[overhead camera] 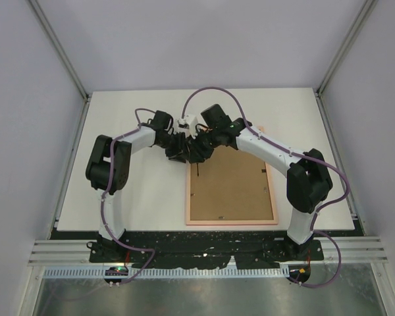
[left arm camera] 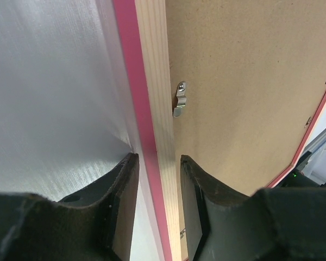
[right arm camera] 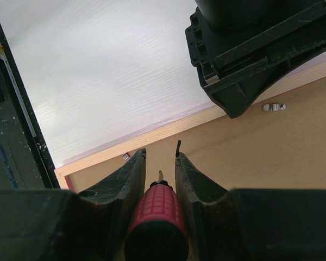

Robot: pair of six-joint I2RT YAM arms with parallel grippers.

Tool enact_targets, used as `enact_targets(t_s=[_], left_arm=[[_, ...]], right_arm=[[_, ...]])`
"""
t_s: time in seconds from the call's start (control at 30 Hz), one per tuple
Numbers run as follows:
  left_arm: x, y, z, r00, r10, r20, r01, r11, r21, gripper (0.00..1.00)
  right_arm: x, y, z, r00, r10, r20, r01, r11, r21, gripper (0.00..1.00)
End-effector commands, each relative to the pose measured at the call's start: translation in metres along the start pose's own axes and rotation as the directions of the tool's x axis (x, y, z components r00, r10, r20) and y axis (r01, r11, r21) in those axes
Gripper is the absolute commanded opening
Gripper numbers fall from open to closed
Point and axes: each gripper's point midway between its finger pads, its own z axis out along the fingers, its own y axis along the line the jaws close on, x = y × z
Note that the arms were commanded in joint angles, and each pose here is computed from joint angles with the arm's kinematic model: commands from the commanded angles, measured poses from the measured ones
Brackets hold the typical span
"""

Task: Take the photo out of the frame
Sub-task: Release the photo frame item from the photo frame.

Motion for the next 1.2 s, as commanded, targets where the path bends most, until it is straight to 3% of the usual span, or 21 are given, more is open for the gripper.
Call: enact_targets(t_s=[0.0, 0.57, 1.17], left_arm=[[-0.002, -0.004, -0.004, 0.998, 0.056, 0.023, -0.055, 0.996, -0.064, 0.4], [-0.004, 0.009, 0.003, 0.999, 0.042, -0.008, -0.043, 0.985, -0.168, 0.24], [-0.005, 0.012, 0.004, 0.999, 0.037, -0.008, -0.038, 0.984, -0.173, 0.21]], right_arm=[[-0.016, 0.0, -0.006, 0.998, -0.042, 0.05, 0.041, 0.999, 0.013, 0.08], [-0.003, 0.008, 0.011, 0.998, -0.063, 0.022, 0.063, 0.998, -0.015, 0.08], [0.014, 0.023, 0.043, 1.0, -0.017, 0.016, 0.019, 0.995, -0.098, 0.08]])
